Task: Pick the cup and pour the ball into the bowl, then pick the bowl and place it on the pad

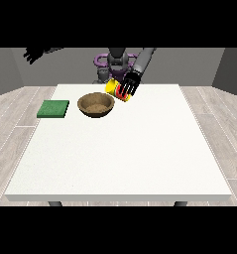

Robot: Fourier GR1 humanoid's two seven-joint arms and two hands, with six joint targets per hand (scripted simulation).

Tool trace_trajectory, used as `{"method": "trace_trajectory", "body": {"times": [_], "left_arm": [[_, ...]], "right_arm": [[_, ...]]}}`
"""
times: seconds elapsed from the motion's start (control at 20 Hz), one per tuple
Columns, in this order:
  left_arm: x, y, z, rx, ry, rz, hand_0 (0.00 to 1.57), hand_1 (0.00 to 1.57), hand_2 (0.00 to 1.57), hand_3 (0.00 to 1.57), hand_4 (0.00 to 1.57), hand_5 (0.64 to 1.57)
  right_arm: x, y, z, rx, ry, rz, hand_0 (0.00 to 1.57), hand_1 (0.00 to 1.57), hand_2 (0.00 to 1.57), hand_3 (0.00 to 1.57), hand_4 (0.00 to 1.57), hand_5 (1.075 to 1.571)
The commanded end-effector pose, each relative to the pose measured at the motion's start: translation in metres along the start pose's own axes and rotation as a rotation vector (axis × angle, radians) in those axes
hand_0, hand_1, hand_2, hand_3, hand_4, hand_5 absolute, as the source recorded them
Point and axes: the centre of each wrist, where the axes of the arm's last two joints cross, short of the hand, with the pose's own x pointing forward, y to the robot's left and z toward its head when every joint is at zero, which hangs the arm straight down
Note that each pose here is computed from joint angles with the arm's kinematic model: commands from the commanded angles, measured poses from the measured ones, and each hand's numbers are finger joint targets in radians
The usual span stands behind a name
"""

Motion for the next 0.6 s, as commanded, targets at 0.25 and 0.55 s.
{"method": "trace_trajectory", "body": {"times": [0.25, 0.55], "left_arm": [[0.079, -0.001, -0.014, -0.067, -0.057, -0.318, 1.31, 1.31, 1.57, 1.57, 1.47, 1.529], [0.106, 0.012, -0.028, 0.022, -0.117, -0.636, 1.47, 1.47, 1.57, 1.57, 1.10, 1.570]], "right_arm": [[-0.023, -0.023, 0.006, -0.031, 0.087, -0.041, 0.00, 0.00, 0.00, 0.17, 0.70, 1.560], [-0.007, -0.008, -0.023, -0.011, 0.040, -0.019, 0.00, 0.00, 0.00, 0.25, 0.70, 1.556]]}}
